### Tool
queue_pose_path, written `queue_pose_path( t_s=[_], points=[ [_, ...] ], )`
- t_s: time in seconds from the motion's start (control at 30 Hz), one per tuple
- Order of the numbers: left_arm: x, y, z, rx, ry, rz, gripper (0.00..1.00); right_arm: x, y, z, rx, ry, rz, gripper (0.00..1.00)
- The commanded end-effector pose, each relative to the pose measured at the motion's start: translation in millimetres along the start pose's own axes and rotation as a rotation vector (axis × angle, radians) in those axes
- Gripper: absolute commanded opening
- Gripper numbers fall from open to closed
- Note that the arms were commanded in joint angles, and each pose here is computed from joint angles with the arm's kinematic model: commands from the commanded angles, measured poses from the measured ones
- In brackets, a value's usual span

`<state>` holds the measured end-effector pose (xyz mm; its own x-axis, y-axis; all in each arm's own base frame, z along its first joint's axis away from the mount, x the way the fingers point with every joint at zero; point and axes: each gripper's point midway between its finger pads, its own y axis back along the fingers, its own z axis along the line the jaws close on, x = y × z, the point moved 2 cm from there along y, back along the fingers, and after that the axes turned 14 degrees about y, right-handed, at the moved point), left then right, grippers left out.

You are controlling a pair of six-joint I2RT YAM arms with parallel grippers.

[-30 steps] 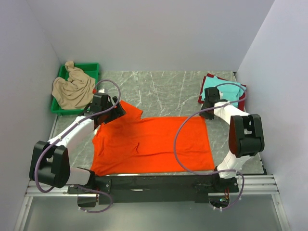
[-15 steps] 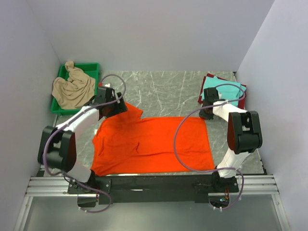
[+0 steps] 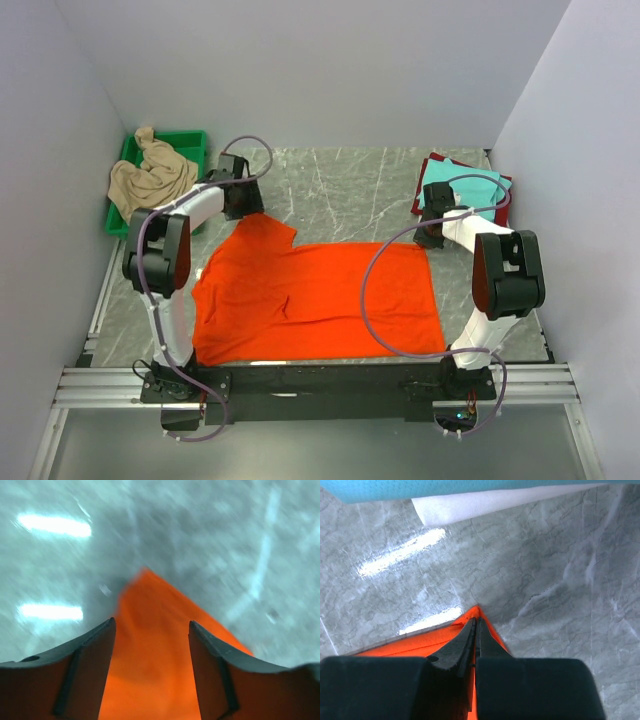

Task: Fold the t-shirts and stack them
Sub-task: Fold the tshirt

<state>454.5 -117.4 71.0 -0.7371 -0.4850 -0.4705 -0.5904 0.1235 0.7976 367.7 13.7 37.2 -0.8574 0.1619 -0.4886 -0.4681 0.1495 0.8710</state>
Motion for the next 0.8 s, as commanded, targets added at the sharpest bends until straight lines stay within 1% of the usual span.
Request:
queue_pose_path(
  t_s=[0.0, 0.2, 0.47, 0.53, 0.67, 0.77],
  points=[
    [-31, -9, 8, -0.043, -0.009, -0.064, 0.63, -13, 9, -6, 0.026, -0.015, -0.037, 0.00],
    [-43, -21, 6, -0.057, -0.049, -0.084, 0.57, -16, 11, -4, 0.018, -0.020, -0.037, 0.00],
    [-37, -35, -1, -0.003, -0.065, -0.055, 0.51, -22, 11, -1, 0.006, -0.019, -0.041, 0.00],
    [-36, -38, -5, 0.010, -0.071, -0.049, 0.48, -22, 11, -1, 0.005, -0.016, -0.041, 0.00],
    [-36, -42, -11, 0.019, -0.087, -0.051, 0.46, -20, 10, 0, 0.001, -0.017, -0.034, 0.00],
    [-28, -46, -13, 0.013, -0.097, -0.030, 0.44, -19, 9, 0, -0.001, -0.017, -0.029, 0.00]
  ],
)
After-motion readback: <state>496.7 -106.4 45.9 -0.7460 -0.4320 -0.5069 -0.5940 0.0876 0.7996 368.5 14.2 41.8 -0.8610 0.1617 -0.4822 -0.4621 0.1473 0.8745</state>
